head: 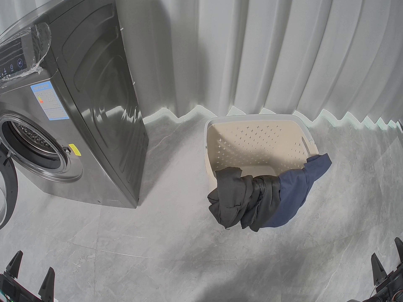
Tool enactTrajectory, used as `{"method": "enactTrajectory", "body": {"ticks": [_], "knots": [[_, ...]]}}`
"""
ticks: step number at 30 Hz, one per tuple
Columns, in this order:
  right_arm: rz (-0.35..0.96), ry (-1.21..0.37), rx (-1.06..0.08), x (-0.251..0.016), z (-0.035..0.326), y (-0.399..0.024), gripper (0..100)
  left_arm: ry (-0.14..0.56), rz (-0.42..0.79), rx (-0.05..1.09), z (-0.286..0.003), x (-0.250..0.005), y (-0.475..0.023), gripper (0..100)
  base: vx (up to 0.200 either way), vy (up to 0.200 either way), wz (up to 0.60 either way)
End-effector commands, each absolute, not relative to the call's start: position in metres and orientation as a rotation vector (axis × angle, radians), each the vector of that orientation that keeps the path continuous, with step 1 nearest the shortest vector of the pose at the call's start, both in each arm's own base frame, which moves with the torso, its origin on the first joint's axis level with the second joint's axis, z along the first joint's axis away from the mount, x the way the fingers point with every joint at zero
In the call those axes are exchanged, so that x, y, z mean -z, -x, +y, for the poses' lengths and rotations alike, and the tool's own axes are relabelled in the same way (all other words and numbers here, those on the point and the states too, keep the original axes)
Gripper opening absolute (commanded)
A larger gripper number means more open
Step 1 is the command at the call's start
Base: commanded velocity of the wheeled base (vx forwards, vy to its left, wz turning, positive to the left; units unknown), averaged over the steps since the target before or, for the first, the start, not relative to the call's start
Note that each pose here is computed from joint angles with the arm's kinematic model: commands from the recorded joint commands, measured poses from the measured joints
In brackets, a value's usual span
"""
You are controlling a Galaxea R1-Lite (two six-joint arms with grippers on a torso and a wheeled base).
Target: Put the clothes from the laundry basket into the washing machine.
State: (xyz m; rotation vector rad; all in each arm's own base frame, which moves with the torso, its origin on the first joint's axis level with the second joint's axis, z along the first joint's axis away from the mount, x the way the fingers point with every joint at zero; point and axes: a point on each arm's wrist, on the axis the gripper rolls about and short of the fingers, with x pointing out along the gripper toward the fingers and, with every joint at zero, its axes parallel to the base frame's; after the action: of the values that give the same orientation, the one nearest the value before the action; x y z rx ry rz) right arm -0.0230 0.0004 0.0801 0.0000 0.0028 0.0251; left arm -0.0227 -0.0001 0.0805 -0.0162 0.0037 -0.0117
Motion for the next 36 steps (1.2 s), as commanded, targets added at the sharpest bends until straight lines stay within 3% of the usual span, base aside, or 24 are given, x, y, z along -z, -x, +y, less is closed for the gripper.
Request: {"method": "enactTrajectory", "body": {"ticks": [1, 16, 31, 36], "knots": [[0.005, 0.001, -0.026, -0.0753, 0.0004, 0.0229, 100, 0.017, 0.002, 0.012, -0.0001, -0.0756, 0.0229, 100, 0.000, 0.000, 0.00], [0.005, 0.001, -0.026, -0.0753, 0.0004, 0.0229, 100, 0.017, 0.002, 0.012, -0.0001, -0.0756, 0.0229, 100, 0.000, 0.000, 0.00], [0.005, 0.001, -0.026, -0.0753, 0.0004, 0.0229, 100, 0.018, 0.002, 0.012, -0.0001, -0.0756, 0.0229, 100, 0.000, -0.200, 0.00], [0.005, 0.001, -0.026, -0.0753, 0.0004, 0.0229, 100, 0.018, 0.002, 0.012, -0.0001, -0.0756, 0.0229, 100, 0.000, 0.000, 0.00]]}}
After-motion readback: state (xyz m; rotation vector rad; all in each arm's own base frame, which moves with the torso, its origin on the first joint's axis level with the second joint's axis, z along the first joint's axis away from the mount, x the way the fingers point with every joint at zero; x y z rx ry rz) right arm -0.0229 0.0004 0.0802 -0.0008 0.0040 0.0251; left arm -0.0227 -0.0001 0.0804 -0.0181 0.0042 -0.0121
